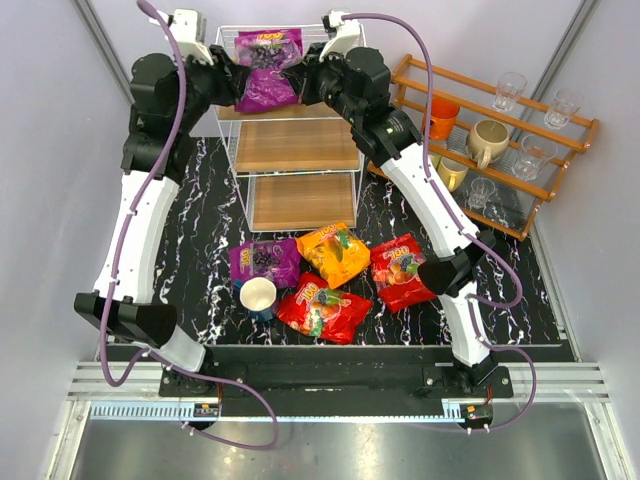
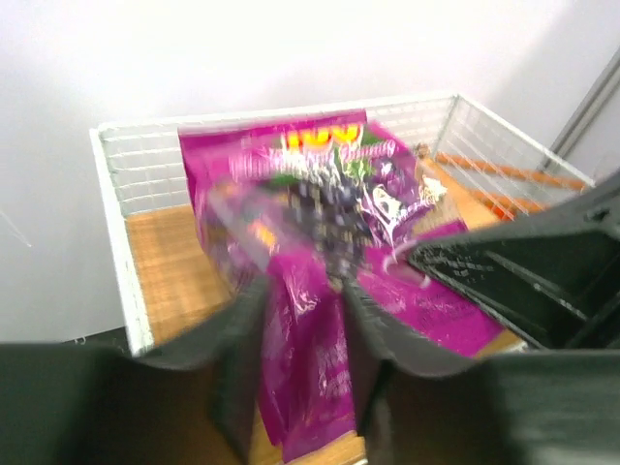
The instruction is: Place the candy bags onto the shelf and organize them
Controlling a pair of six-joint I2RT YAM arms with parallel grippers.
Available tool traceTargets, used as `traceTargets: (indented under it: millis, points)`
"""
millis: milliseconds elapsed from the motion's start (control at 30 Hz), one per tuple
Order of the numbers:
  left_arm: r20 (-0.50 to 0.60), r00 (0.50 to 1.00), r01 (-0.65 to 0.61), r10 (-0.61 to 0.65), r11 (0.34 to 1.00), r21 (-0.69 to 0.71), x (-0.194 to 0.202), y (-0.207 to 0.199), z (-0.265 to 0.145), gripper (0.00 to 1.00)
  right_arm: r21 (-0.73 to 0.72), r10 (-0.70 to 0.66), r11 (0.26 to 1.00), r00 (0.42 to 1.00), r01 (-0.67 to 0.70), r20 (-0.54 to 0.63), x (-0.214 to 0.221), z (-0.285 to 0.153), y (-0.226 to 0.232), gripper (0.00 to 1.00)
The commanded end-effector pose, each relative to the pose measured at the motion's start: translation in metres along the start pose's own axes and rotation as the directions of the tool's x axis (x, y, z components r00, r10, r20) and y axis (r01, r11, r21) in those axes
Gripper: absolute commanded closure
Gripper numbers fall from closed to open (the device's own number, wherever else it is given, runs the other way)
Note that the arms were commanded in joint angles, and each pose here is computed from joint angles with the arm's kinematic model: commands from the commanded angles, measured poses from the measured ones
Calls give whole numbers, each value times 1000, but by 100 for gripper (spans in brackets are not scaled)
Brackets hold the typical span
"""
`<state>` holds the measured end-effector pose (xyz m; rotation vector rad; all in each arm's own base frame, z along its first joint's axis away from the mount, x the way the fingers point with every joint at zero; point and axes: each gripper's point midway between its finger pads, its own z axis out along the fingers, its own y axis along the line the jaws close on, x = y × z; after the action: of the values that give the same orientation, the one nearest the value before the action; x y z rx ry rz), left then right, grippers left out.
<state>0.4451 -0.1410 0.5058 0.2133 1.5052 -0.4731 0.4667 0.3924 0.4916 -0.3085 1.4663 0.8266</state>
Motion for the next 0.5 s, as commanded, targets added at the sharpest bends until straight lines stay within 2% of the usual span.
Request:
traceTargets:
  millis: [0, 67, 233, 467]
  points:
    - [276, 958, -62, 72, 997, -45, -99, -1, -39, 47, -77, 14, 997, 998, -9, 61, -20, -1, 18, 100]
    - [291, 954, -65, 77, 997, -51, -106, -1, -44, 37, -73, 18, 997, 998, -14, 54, -15, 1, 15, 100]
    - [339, 937, -69, 81, 996, -50, -128, -5, -59, 25, -64, 31, 998, 998, -28, 47, -8, 6, 13, 100]
    - [370, 925, -69, 85, 996, -56, -141, -7, -70, 23, -25, 97, 995, 993, -96, 73, -3, 17, 5, 100]
